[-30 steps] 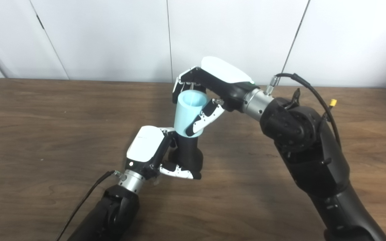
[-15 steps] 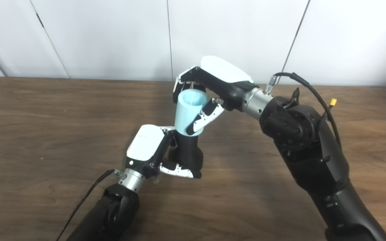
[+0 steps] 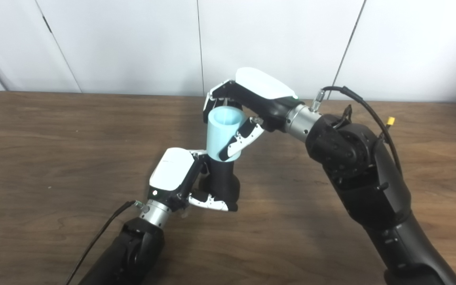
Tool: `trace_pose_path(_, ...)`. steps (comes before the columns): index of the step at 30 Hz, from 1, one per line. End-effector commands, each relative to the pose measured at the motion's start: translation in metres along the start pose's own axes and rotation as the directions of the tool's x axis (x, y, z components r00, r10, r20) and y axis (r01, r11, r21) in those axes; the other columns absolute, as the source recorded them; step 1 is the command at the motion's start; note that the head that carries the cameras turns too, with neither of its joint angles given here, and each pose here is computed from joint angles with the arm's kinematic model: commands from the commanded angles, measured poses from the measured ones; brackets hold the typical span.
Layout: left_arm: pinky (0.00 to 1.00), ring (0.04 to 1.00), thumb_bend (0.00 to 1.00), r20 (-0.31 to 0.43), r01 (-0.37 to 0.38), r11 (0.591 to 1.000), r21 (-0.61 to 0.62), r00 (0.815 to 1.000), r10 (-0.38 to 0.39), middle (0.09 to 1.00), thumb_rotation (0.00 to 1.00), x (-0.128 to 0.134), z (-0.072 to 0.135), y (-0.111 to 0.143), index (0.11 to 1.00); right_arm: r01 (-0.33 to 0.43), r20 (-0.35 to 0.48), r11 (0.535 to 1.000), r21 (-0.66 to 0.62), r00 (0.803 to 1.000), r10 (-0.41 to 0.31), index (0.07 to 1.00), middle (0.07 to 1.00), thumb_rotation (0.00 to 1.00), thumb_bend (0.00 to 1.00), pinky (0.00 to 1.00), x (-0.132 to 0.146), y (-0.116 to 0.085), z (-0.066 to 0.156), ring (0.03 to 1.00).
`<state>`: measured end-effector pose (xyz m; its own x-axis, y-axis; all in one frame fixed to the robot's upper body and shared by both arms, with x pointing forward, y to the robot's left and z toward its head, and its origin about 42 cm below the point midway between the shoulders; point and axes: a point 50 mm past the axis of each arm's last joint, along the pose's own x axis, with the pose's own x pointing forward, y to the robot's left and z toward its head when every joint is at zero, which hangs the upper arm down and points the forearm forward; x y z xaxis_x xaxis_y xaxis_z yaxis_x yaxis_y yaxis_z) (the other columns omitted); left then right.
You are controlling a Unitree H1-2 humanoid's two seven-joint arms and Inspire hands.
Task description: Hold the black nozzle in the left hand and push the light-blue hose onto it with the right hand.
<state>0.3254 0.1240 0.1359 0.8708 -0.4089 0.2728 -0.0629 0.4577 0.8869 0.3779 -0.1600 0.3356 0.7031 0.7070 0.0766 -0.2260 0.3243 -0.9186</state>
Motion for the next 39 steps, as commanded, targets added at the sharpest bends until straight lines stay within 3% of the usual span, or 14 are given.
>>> trace_pose_path(1, 0.4, 0.449, 0.5, 0.027, -0.009, 1.0, 0.013, 1.0, 0.009, 0.445, 0.0, 0.004, 0.005, 0.005, 0.497, -0.033, -0.015, 0.999, -0.042, 0.999, 0.032, 0.538, 0.49, 0.0, 0.51, 0.33, -0.003, -0.004, 0.0, 0.355)
trace_pose_path(7, 0.4, 0.449, 0.5, 0.028, -0.006, 1.0, 0.013, 1.0, 0.005, 0.445, 0.0, 0.004, 0.006, 0.006, 0.497, -0.097, -0.01, 0.993, -0.063, 0.995, 0.097, 0.511, 0.487, 0.0, 0.52, 0.4, -0.002, 0.003, -0.001, 0.367)
trace_pose_path(20, 0.4, 0.446, 0.5, 0.033, -0.012, 1.0, 0.01, 0.999, 0.011, 0.442, 0.0, 0.004, 0.006, 0.007, 0.498, -0.193, -0.036, 0.979, -0.062, 0.981, 0.191, 0.528, 0.483, 0.0, 0.51, 0.36, -0.001, 0.01, -0.003, 0.369)
trace_pose_path(30, 0.4, 0.45, 0.5, 0.04, -0.015, 1.0, 0.021, 0.999, 0.015, 0.443, 0.0, 0.005, 0.007, 0.006, 0.498, -0.186, -0.065, 0.982, -0.021, 0.981, 0.184, 0.515, 0.494, 0.0, 0.52, 0.37, -0.009, 0.019, -0.009, 0.379)
trace_pose_path(39, 0.4, 0.444, 0.5, 0.038, -0.014, 1.0, 0.022, 0.999, 0.013, 0.444, 0.0, 0.006, 0.007, 0.007, 0.497, -0.139, -0.074, 0.99, -0.034, 0.988, 0.136, 0.501, 0.495, 0.0, 0.52, 0.4, -0.021, 0.03, -0.01, 0.375)
